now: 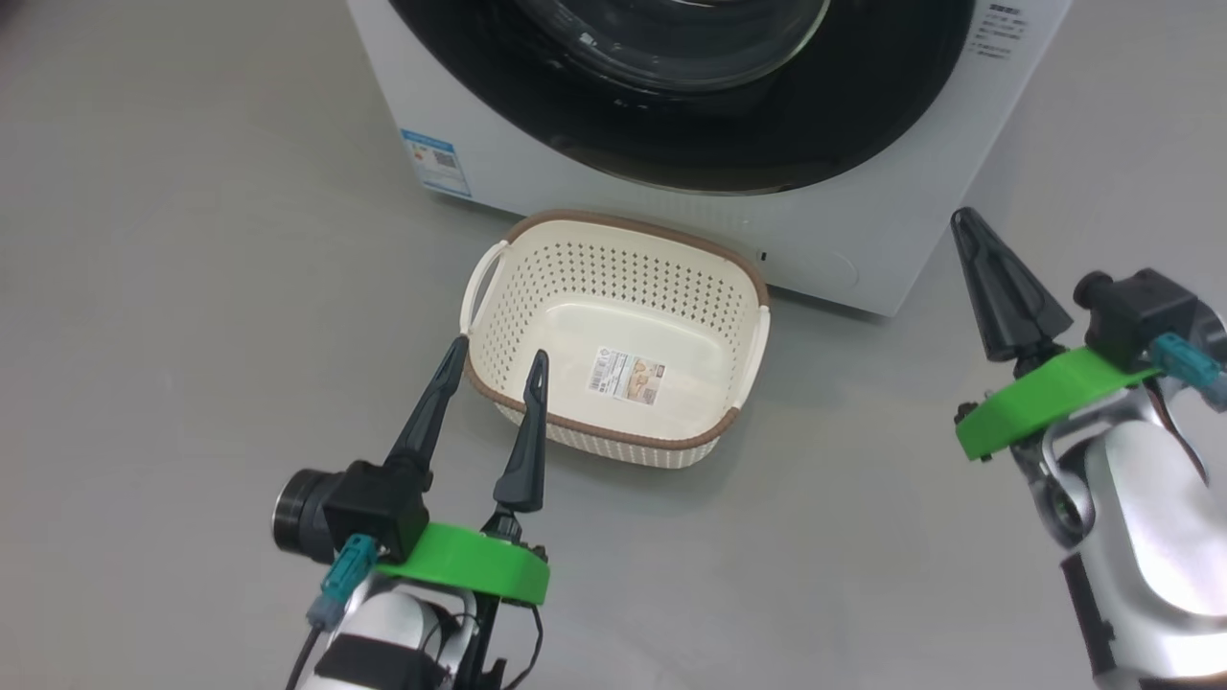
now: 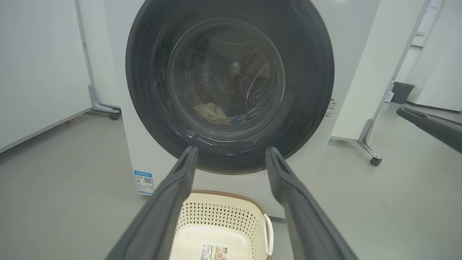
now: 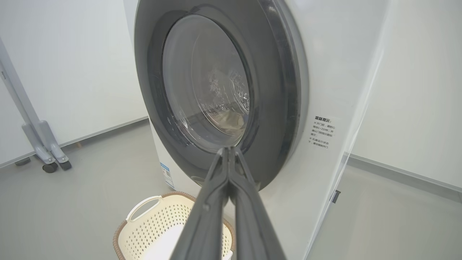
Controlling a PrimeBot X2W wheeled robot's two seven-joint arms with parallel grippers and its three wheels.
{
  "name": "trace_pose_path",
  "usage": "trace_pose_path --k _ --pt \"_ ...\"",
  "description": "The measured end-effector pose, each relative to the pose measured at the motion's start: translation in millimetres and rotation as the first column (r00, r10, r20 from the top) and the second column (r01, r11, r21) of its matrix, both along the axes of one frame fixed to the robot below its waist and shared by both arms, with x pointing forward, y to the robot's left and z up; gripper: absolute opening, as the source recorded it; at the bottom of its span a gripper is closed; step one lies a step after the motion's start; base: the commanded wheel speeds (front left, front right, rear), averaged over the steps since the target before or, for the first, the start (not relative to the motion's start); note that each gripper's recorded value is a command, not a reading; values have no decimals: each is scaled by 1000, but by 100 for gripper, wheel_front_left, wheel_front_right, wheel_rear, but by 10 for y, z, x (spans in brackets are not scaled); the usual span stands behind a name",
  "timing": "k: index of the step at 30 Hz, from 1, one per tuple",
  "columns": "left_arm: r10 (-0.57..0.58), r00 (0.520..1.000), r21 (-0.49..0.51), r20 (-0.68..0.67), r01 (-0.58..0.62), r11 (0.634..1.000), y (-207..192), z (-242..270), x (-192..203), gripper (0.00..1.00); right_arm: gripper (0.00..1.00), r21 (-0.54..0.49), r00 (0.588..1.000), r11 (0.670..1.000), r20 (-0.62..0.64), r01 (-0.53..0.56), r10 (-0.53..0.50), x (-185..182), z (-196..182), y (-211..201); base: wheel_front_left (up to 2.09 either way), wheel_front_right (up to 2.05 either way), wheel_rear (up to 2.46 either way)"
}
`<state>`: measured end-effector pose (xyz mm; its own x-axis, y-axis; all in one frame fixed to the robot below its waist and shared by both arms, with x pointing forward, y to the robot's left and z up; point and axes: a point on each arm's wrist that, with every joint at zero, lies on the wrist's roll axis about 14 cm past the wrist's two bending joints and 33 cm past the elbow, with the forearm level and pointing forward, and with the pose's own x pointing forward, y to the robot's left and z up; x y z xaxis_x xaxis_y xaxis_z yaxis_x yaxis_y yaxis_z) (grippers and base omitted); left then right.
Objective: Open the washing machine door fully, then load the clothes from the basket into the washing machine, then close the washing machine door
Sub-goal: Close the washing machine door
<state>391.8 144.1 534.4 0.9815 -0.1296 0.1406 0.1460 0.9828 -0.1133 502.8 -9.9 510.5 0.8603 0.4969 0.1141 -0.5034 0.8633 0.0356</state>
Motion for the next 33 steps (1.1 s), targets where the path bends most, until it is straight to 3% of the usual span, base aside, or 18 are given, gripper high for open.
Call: trace_pose_path --k 1,2,3,6,9,20,33 --pt "-9 1000 -2 -1 9 1000 -23 -6 8 100 1 0 1000 1000 -3 12 -12 -45 -9 -54 0 0 0" --pt "-9 1000 -2 -1 9 1000 -23 -6 8 100 13 0 1000 1000 -3 12 -12 -45 -9 -54 0 0 0" --pt "-16 1000 -7 -3 16 1000 -45 -11 12 100 32 3 1000 1000 -9 26 -26 -94 -23 -108 0 0 0" --pt "-52 999 -14 -6 52 999 -136 -26 12 100 75 3 998 998 -17 66 -66 -228 -42 -266 0 0 0" --pt "-73 997 -17 -4 73 997 -205 -20 15 100 100 12 995 995 -19 103 -103 -344 -24 -399 0 0 0" --pt "-143 990 -28 6 143 989 -440 -2 35 100 100 28 969 969 18 245 -246 -728 134 -946 0 0 0" --pt "-167 986 -24 -5 167 986 -550 -46 24 100 100 38 904 904 5 427 -427 -1164 205 -1635 0 0 0"
